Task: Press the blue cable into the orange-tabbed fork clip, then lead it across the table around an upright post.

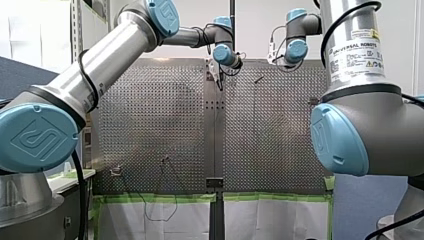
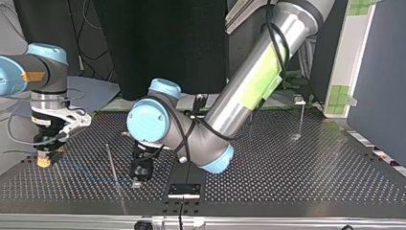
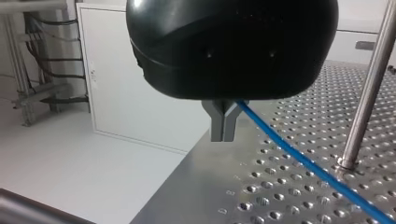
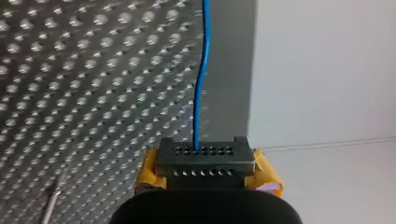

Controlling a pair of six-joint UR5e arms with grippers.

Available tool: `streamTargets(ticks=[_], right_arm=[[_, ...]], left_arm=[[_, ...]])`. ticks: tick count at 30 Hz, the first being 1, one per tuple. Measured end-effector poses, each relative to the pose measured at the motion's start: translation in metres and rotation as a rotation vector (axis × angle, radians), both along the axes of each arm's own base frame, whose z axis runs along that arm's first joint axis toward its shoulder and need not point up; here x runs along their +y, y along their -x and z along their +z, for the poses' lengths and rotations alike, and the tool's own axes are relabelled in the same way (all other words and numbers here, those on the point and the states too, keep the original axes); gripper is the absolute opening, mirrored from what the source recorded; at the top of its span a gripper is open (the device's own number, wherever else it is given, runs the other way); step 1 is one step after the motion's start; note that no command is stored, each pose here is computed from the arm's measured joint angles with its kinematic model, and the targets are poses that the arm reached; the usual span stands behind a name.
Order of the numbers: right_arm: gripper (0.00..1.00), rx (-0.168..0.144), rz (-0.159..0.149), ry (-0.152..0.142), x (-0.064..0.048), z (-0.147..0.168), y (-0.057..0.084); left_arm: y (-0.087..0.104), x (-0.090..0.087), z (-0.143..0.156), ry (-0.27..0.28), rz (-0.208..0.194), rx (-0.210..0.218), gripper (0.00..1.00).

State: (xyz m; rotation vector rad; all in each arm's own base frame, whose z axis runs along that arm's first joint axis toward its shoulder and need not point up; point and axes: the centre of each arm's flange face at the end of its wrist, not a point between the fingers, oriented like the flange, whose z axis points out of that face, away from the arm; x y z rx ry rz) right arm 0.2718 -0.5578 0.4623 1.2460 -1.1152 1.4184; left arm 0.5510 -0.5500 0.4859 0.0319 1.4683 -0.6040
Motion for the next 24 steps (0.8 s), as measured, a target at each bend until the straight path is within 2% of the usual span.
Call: streamTargets(ticks=[7, 13, 17, 21, 24], right_arm=[[0.00, -0.024, -0.010, -0.024, -0.002, -0.022, 0.007], [0.00, -0.054, -0.010, -0.020, -0.009, -0.041, 0.010], [0.00, -0.057, -0.001, -0.023, -0.018, -0.058, 0.007], [0.00, -0.054, 0.009, -0.036, -0.024, -0.072, 0.005], [0.00, -0.050, 0.015, -0.048, -0.028, -0.083, 0.003]], left_arm=[[0.004, -0.011, -0.019, -0.002, -0.015, -0.007, 0.01], [-0.001, -0.014, -0.047, -0.010, -0.019, -0.002, 0.01], [-0.008, -0.017, -0.081, -0.032, -0.022, 0.025, 0.01], [-0.013, -0.020, -0.120, -0.068, -0.024, 0.073, 0.01], [-0.014, -0.024, -0.135, -0.089, -0.028, 0.095, 0.01]])
